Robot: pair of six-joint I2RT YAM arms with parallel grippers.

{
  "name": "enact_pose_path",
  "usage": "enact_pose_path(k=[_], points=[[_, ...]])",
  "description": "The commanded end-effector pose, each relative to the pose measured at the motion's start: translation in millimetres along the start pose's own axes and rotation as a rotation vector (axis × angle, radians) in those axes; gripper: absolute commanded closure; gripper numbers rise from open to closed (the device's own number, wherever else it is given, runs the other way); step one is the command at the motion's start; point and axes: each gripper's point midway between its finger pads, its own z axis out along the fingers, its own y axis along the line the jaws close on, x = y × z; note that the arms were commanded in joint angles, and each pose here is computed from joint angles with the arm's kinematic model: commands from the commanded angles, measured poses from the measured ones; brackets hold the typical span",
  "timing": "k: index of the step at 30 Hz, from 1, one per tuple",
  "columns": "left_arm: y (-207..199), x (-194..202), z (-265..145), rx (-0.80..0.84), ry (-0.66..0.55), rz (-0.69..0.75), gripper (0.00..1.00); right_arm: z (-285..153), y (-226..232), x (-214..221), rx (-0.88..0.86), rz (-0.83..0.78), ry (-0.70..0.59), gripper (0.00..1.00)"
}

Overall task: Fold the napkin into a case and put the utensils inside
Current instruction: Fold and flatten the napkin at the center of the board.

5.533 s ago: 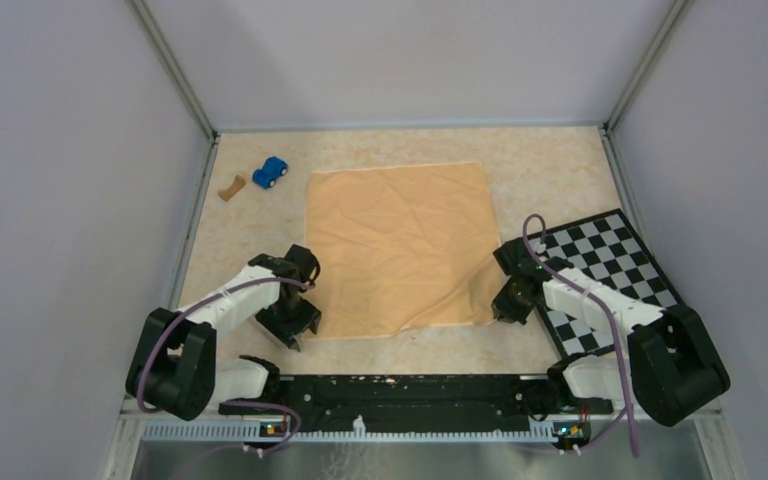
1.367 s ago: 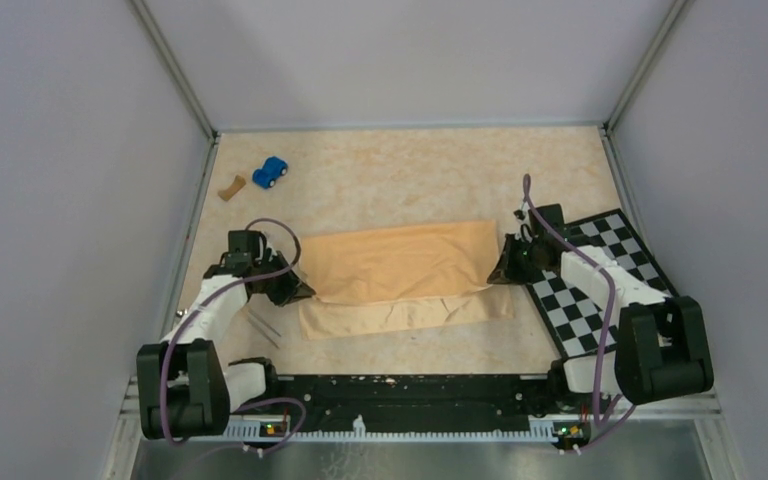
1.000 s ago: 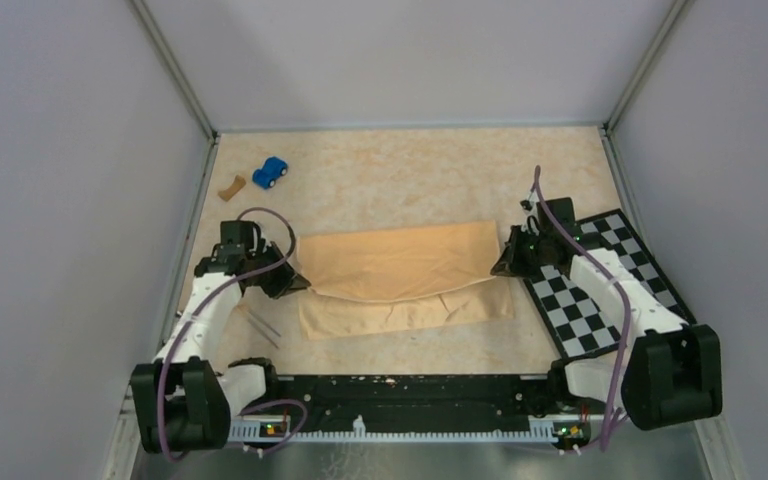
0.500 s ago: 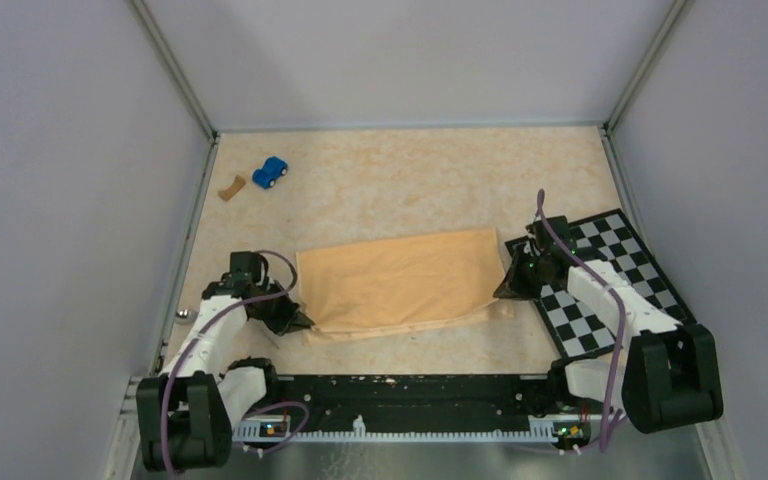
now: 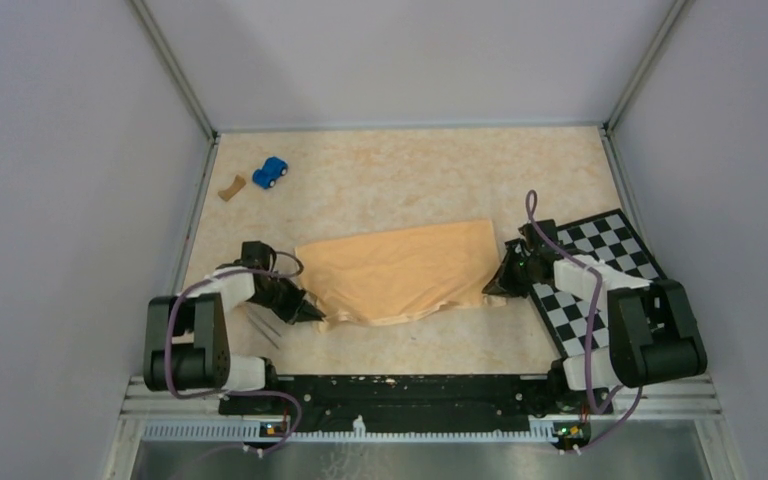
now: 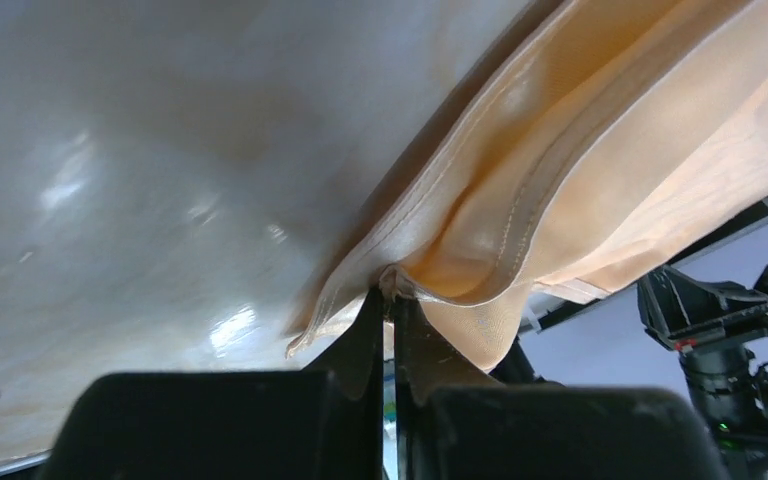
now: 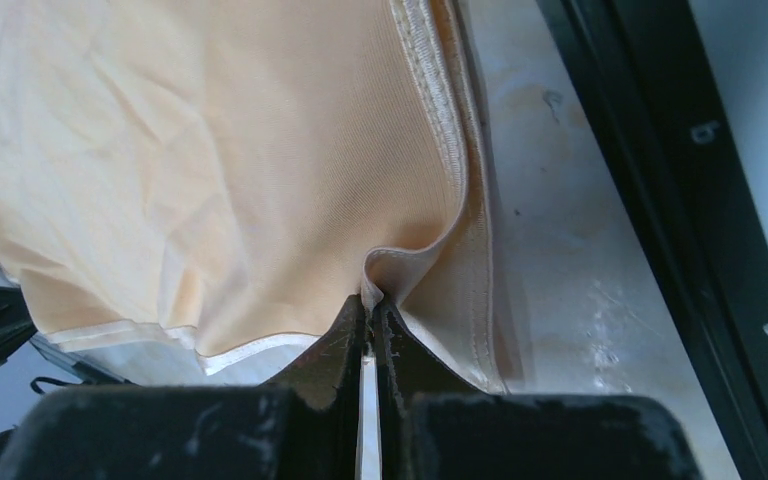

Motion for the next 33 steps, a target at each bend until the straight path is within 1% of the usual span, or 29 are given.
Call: enact_pose_path(k=[1,2,6,11,15,20,24,29,33], points=[[19,-59,19,-0.168,-0.196,0.065,1.0,14,-11,-11,0.039,0.005,-0.043,1.0],[15,-64,15,-0.178,-0.207,0.08,1.0,13,-8,-13,0.032,0.001,-0.041,1.0],[1,-81,-12,-0.195,-0.317,0.135,1.0,-2,0,-22,0.038,-0.035,-0.061,1.0],[-13,-69,-43,-0.14,-0.352,0.182,1.0,-29,14,-28,0.016,-0.063,-0.102,1.0],[-17,-60,-54,-0.111,-0.36,0.197,1.0,-37,17,-26,0.006,-0.07,-0.113,1.0],[-15,-53,-52,-0.093,-0.339,0.188,1.0,-36,15,-24,0.007,-0.068,-0.11,1.0],[-7,-45,-39,-0.083,-0.293,0.162,1.0,-32,11,-23,0.02,-0.069,-0.101,1.0],[8,-43,-26,-0.12,-0.278,0.131,1.0,-22,6,-20,0.026,-0.068,-0.081,1.0],[11,-48,-24,-0.144,-0.285,0.122,1.0,-17,4,-19,0.024,-0.068,-0.073,1.0]])
